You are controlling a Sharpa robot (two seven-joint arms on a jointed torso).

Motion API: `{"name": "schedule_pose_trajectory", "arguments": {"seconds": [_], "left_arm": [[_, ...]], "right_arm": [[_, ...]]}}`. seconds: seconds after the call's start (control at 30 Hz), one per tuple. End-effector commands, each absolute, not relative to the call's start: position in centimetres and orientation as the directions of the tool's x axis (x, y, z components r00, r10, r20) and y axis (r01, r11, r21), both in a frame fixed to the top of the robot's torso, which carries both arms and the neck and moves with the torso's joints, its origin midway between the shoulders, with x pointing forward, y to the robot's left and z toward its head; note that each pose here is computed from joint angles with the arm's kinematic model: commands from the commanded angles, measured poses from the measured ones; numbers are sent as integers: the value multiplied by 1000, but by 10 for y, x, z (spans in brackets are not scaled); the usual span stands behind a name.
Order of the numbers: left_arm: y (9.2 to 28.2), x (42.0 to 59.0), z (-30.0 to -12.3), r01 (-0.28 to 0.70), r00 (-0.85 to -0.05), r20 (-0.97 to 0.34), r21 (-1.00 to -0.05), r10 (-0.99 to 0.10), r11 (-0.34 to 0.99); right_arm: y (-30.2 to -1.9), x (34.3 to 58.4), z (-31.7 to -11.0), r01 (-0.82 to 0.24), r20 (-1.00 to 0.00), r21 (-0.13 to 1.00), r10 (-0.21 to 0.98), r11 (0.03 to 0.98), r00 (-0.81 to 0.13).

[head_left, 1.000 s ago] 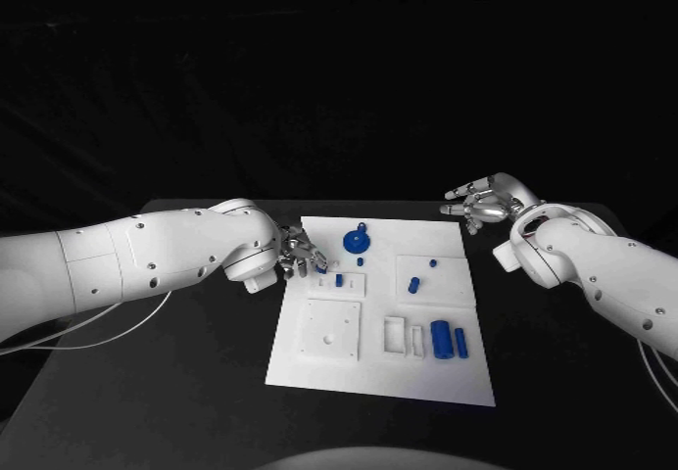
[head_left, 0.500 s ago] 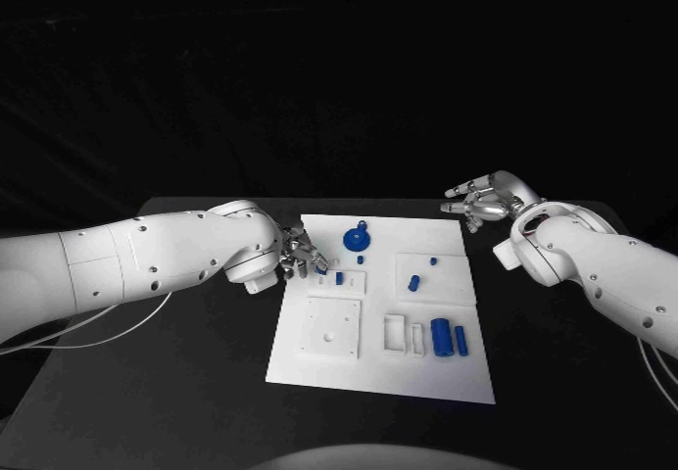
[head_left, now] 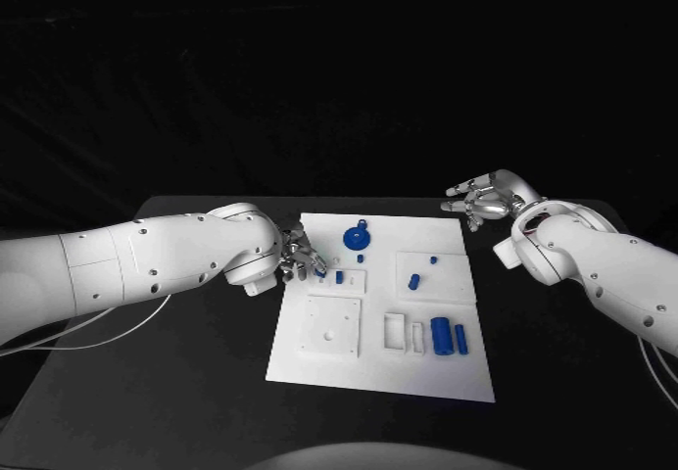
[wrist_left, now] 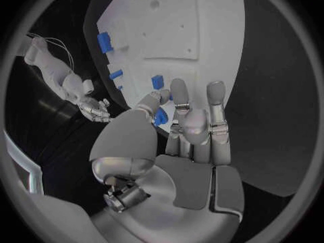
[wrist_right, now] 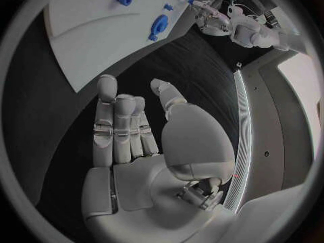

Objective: Assemble the parts on the task board

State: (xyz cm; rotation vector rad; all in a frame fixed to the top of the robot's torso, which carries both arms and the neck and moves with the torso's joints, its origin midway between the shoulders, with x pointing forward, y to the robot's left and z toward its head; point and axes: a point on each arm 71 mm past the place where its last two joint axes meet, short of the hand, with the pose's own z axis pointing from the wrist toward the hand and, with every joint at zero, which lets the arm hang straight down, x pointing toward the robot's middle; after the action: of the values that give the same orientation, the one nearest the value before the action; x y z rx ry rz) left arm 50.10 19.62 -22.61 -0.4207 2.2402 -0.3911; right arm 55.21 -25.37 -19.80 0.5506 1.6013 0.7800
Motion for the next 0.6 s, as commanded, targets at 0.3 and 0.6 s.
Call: {"name": "schedule_pose_trajectory", "arguments": {"seconds": [0.3,0.6], "left_arm": [[197,499,-229,-168,-635,-657,-396,-407,903],[197,496,-232,-165,-655,-647,-382,-391,909]], "right_arm": [[-253,552,-198,-86,-666,744,724,663,-180],[-253,552,-198,-86,-666,744,724,663,-181]]}}
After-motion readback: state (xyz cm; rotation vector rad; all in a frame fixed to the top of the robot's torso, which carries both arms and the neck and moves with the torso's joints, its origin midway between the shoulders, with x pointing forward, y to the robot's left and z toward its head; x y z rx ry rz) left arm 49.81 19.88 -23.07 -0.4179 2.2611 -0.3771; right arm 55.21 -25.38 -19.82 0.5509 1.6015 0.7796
